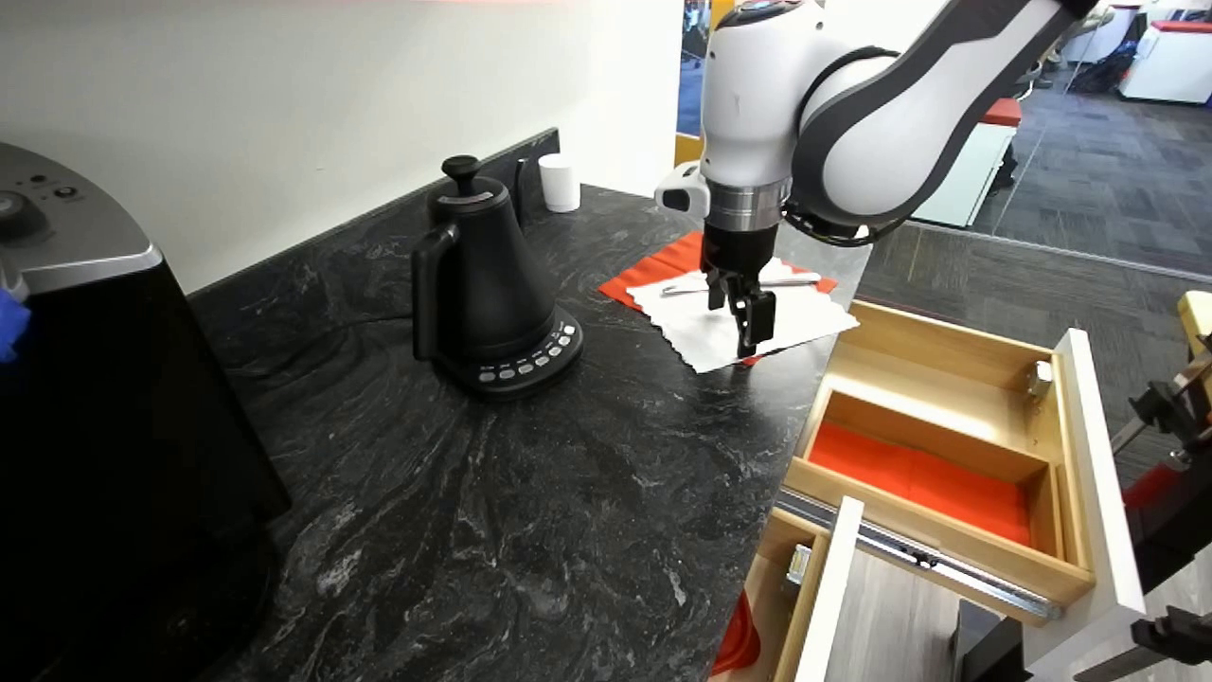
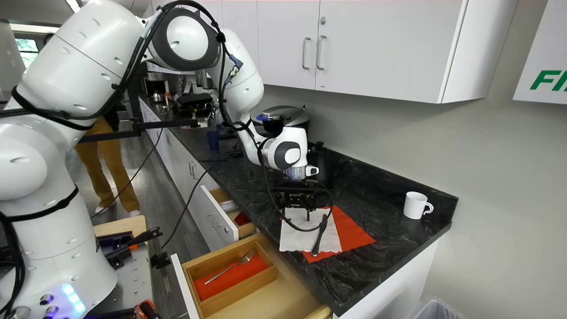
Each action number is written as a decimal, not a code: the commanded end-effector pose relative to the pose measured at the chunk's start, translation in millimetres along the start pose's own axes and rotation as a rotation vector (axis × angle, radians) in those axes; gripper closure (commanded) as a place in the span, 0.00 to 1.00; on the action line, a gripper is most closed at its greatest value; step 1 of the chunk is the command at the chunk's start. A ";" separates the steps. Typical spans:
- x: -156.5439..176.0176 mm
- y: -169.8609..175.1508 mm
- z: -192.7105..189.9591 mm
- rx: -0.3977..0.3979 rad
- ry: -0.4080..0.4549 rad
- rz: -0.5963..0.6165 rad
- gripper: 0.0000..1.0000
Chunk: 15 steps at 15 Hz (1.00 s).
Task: Put the fork and knife in the left segment of the open drawer
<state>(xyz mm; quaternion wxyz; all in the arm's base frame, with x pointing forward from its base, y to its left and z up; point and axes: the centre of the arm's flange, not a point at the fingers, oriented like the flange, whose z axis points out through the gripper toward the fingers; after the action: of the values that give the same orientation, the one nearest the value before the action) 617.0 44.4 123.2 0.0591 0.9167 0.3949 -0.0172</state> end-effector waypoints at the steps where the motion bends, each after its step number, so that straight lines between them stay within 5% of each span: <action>1: -15.6 43.5 -2.2 -0.040 -0.024 -0.003 0.00; 7: -101.1 180.6 -38.4 -0.157 -0.068 -0.039 0.00; 11: -147.3 244.8 -32.7 -0.055 0.074 -0.078 0.00; 15: -147.3 276.6 -32.4 0.061 0.206 -0.061 0.00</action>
<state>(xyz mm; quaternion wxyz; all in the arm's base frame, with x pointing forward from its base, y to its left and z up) 678.9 -233.1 191.6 0.0345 0.9040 0.4228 0.0525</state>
